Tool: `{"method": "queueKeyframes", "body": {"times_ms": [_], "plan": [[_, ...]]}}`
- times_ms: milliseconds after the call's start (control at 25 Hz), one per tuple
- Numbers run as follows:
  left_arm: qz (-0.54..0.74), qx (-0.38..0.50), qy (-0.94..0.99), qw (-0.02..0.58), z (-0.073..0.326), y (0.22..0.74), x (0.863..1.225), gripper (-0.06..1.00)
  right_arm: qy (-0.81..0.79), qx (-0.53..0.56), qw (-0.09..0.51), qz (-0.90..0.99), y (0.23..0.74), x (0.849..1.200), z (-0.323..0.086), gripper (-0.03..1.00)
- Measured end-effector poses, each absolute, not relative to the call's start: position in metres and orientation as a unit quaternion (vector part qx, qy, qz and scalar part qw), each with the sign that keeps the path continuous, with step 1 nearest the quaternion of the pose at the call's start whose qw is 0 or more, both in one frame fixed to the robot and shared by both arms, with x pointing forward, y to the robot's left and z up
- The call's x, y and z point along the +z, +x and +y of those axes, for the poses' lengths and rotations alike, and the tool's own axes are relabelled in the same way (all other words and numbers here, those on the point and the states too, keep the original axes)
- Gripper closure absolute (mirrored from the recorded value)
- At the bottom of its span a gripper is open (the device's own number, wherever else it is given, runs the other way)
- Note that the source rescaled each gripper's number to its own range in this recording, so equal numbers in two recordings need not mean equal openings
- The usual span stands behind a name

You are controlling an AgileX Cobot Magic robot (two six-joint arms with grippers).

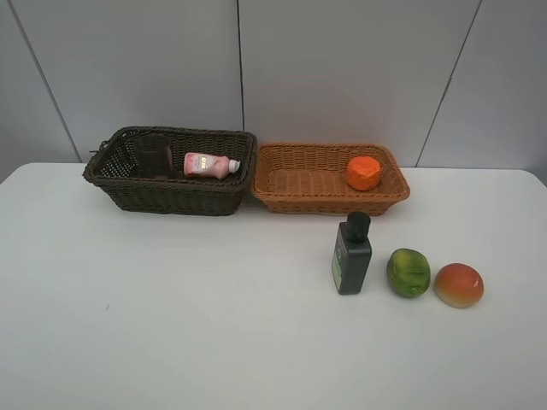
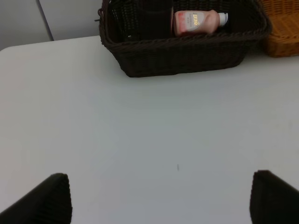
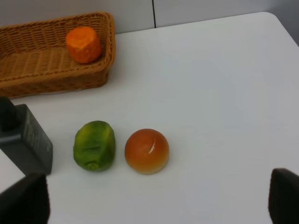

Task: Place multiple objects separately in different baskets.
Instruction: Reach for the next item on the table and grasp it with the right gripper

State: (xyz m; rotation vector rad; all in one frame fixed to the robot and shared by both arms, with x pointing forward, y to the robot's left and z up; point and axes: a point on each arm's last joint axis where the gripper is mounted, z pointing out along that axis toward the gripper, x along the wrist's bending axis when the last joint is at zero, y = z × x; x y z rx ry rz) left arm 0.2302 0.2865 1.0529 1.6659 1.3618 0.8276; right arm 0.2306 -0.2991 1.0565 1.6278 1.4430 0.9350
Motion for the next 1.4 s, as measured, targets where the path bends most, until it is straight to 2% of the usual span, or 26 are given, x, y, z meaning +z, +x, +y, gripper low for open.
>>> {"method": "queueKeyframes", "body": {"times_ms": [880, 1160, 1400], "plan": [[0.54, 0.328, 0.66, 0.406, 0.287, 0.23, 1.053, 0.01, 0.637, 0.365, 0.377, 0.565, 0.231, 1.058, -0.299, -0.03], [0.54, 0.328, 0.66, 0.406, 0.287, 0.23, 1.053, 0.01, 0.657, 0.333, 0.344, 0.583, 0.257, 1.087, -0.301, -0.03], [0.54, 0.328, 0.66, 0.406, 0.287, 0.23, 1.053, 0.01, 0.685, 0.285, 0.292, 0.604, 0.304, 1.109, -0.303, -0.03]]}}
